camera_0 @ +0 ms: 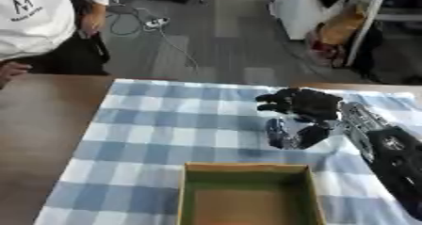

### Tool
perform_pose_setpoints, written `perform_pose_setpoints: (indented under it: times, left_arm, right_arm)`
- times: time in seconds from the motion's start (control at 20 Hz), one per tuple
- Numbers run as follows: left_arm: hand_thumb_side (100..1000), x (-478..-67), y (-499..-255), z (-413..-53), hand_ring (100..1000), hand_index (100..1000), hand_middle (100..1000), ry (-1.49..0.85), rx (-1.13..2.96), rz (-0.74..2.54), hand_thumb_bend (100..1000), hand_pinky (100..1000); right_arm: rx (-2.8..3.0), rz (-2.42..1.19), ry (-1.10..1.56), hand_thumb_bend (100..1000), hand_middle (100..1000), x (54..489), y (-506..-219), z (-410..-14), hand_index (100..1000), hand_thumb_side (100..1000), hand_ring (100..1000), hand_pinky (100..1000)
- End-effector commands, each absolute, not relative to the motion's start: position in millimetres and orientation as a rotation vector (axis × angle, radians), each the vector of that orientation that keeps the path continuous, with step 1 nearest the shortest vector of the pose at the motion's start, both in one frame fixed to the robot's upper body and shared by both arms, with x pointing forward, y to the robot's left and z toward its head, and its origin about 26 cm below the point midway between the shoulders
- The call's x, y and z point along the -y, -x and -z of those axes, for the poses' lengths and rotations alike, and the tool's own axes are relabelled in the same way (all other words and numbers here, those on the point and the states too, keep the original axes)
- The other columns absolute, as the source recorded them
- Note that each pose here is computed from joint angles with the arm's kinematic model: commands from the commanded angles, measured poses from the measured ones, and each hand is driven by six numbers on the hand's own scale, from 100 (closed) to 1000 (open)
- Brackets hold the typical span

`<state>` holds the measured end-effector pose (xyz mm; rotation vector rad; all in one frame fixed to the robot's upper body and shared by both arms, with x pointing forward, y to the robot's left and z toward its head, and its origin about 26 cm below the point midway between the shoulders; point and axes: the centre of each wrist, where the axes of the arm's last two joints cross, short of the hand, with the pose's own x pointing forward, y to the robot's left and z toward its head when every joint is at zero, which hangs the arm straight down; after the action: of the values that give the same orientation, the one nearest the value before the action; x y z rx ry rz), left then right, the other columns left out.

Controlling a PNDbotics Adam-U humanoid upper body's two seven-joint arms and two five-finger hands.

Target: Pick up objects on the table and place them in the box.

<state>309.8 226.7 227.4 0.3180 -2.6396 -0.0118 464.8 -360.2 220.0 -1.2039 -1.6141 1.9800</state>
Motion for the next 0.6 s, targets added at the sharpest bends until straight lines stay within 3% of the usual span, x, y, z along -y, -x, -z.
perform_pose_setpoints:
  times: [0.05, 0.6]
  left_arm:
    - [1000, -226.1, -307.9, -235.8, 743, 1000, 935, -0.305, 2.670, 0.019, 285, 687]
    - [1000, -224.9, -308.1, -237.2, 744, 1000, 935, -0.295, 2.674, 0.024, 284, 688]
  right_arm:
    - [1.592, -1.944, 1.258, 402, 992, 369.0, -464.2, -227.3, 979, 1000, 870, 883]
    - [1.548, -1.906, 1.285, 396, 992, 378.4, -465.4, -220.7, 978, 1000, 866, 874]
